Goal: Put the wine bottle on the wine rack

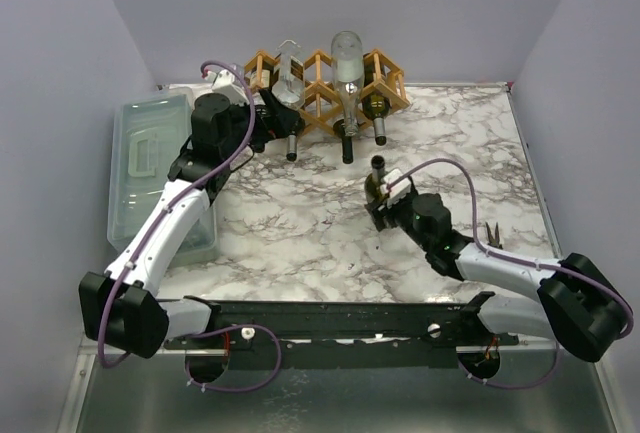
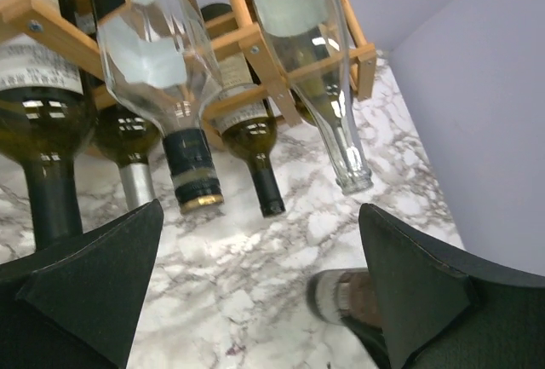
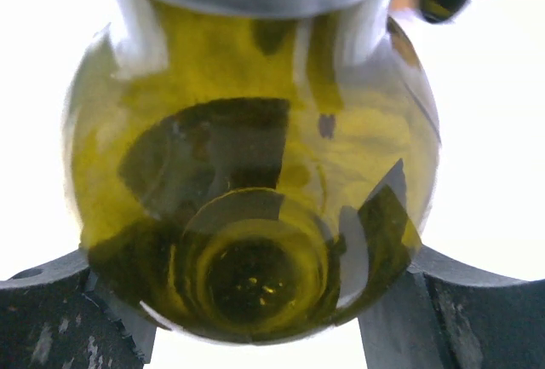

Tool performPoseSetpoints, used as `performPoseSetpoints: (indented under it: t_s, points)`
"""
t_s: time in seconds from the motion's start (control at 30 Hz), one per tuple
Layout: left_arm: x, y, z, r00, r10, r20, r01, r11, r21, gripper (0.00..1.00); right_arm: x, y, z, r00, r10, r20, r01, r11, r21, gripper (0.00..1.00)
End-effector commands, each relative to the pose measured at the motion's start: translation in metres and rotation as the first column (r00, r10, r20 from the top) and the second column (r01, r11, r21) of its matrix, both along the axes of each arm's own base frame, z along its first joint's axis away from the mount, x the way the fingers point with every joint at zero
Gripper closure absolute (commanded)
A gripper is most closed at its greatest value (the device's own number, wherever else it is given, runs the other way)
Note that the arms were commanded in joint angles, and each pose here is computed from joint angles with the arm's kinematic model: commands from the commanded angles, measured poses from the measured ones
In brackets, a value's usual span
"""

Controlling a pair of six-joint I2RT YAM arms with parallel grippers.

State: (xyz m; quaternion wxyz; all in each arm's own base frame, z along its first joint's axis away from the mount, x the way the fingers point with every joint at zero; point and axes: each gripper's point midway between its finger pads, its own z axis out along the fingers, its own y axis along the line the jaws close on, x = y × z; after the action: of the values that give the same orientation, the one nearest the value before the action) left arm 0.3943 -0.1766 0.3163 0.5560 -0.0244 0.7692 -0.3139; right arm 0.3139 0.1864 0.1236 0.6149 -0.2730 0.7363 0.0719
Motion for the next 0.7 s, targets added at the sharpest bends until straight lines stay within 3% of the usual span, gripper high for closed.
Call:
performPoseSetpoints:
  t_s: [0.0, 0.27, 0.4, 0.5, 0.67]
  points:
    - [-0.047, -0.008, 0.0, 0.993, -0.087, -0.078, 0.078, 0.991, -0.11, 0.01, -0.015, 0.042, 0.019, 0.975, 0.191, 0.109, -0.183, 0.98, -0.075, 0.99]
    - [-0.142, -0.008, -0.028, 0.933, -0.237, -0.272, 0.188, 0.963, -0.195, 0.03, -0.039, 0.084, 0.014, 0.898, 0.409, 0.164, -0.362, 0.897, -0.254, 0.99]
    - [-0.181, -0.015, -0.056, 0.852, -0.331, -0.405, 0.235, 0.934, -0.27, 0.11, -0.046, 0.092, 0.004, 0.875, 0.452, 0.173, -0.362, 0.848, -0.388, 0.99]
    - [-0.198, -0.022, -0.076, 0.778, -0.398, -0.486, 0.248, 0.906, -0.344, 0.15, -0.056, 0.102, -0.003, 0.834, 0.525, 0.167, -0.411, 0.795, -0.445, 0.99]
    - [-0.205, -0.024, -0.117, 0.694, -0.397, -0.6, 0.205, 0.909, -0.363, 0.21, -0.073, 0.115, -0.014, 0.752, 0.633, 0.185, -0.461, 0.705, -0.539, 0.99]
